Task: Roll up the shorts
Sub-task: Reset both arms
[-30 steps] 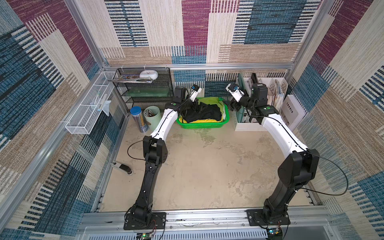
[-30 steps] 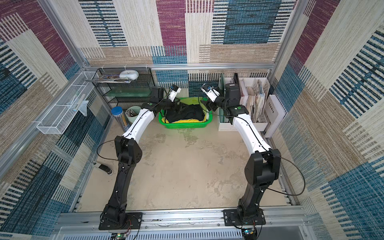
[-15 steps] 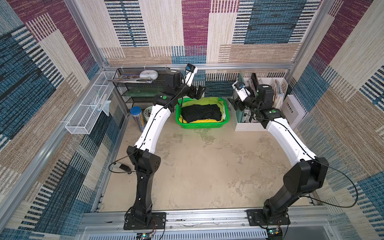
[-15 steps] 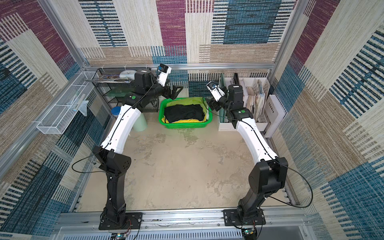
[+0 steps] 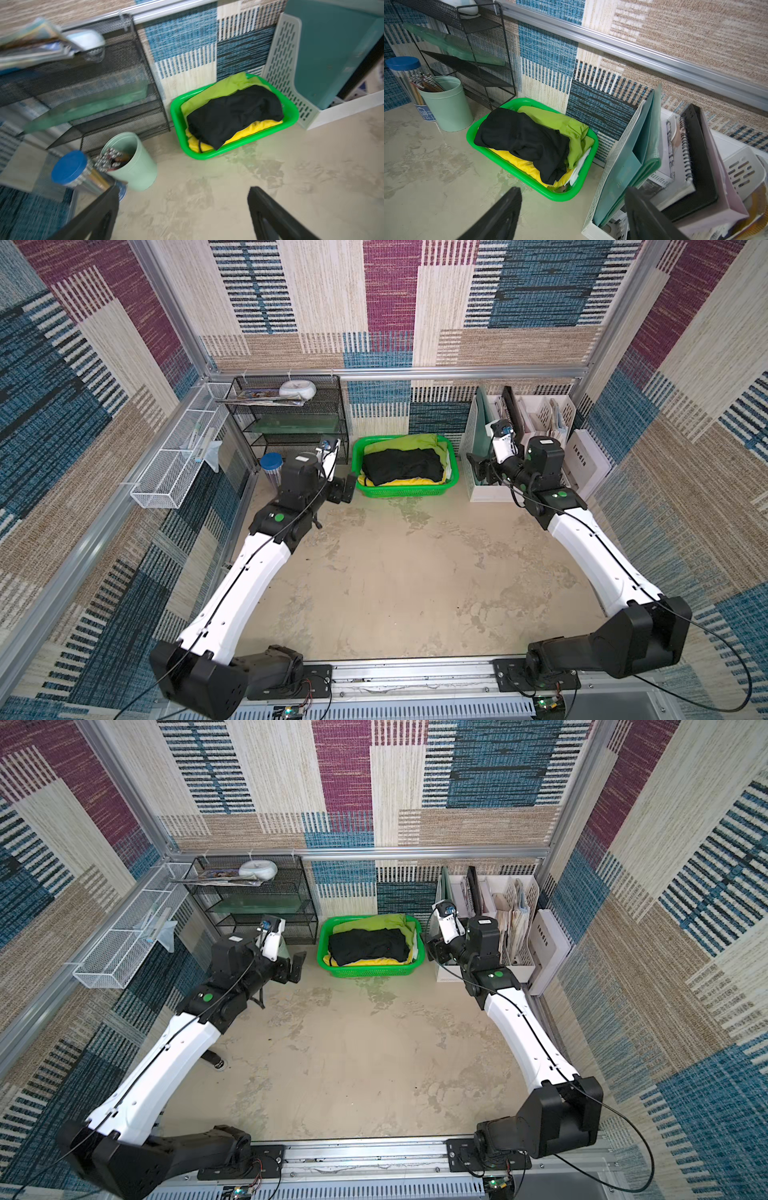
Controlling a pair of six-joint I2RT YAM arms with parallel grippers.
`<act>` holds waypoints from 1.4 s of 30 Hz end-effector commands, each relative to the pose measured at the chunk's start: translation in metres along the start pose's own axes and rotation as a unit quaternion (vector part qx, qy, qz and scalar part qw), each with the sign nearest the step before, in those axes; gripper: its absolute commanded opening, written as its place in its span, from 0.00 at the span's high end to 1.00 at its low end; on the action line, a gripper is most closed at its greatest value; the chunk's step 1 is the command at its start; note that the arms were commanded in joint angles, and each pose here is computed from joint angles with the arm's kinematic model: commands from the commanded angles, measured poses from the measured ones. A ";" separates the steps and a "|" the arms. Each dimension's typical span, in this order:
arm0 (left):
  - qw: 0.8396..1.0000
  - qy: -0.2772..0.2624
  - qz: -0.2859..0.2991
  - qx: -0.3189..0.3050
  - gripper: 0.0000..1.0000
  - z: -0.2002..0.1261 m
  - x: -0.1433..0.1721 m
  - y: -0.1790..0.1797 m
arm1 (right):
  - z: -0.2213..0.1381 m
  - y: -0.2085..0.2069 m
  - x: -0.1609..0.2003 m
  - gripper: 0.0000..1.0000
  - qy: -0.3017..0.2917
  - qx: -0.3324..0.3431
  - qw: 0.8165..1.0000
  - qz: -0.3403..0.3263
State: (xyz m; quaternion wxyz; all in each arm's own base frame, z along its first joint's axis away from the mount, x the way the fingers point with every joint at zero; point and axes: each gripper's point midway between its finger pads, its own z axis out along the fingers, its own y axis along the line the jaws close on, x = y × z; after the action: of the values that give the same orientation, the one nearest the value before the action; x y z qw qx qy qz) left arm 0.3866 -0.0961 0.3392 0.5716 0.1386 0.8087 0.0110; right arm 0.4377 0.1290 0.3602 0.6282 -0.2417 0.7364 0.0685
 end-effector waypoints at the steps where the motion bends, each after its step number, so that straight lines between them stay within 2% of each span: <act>1: 0.992 -0.030 -0.031 -0.115 0.00 -0.014 0.020 0.043 | -0.009 0.002 0.004 0.17 -0.005 0.007 1.000 0.017; 7: 0.986 0.005 -0.069 -0.150 0.00 -0.007 0.121 0.056 | -0.025 0.006 0.034 0.16 0.006 0.021 0.999 0.027; 9: 0.984 -0.002 -0.065 -0.165 0.01 -0.002 0.144 0.057 | -0.032 0.005 0.043 0.16 0.004 0.036 0.999 0.036; 12: 0.979 -0.035 -0.088 -0.181 0.01 0.004 0.161 0.063 | -0.043 0.005 0.057 0.16 -0.003 0.057 0.997 0.045; 15: 0.973 0.006 -0.099 -0.211 0.04 0.019 0.198 0.074 | -0.050 -0.004 0.080 0.16 0.002 0.101 0.994 0.043; 18: 0.970 0.031 -0.096 -0.221 0.06 0.029 0.221 0.075 | -0.056 -0.016 0.110 0.15 0.005 0.156 0.986 0.057; 22: 0.971 0.033 -0.103 -0.212 0.07 0.037 0.236 0.075 | -0.066 -0.023 0.149 0.15 0.009 0.206 0.975 0.078; 25: 0.975 0.019 -0.110 -0.194 0.08 0.043 0.233 0.077 | -0.070 -0.024 0.167 0.15 0.017 0.222 0.972 0.079; 30: 0.978 0.002 -0.134 -0.159 0.08 0.060 0.246 0.077 | -0.078 -0.035 0.184 0.15 0.019 0.265 0.961 0.075; 36: 0.986 0.033 -0.120 -0.110 0.08 0.083 0.252 0.066 | -0.089 -0.044 0.207 0.14 0.014 0.313 0.946 0.085; 39: 0.986 0.035 -0.122 -0.106 0.08 0.083 0.251 0.065 | -0.090 -0.047 0.219 0.14 0.016 0.326 0.941 0.090; 41: 0.986 0.034 -0.123 -0.107 0.07 0.083 0.251 0.066 | -0.087 -0.047 0.225 0.14 0.022 0.327 0.940 0.091; 42: 0.986 0.037 -0.124 -0.106 0.01 0.083 0.252 0.066 | -0.086 -0.048 0.227 0.14 0.021 0.327 0.940 0.092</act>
State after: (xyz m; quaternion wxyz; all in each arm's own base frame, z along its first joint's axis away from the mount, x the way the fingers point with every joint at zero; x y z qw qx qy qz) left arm 0.3966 0.0196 0.0859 0.5434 -0.0359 0.8377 0.0413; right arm 0.3575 -0.0040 0.1541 0.6170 0.0188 0.7769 -0.1245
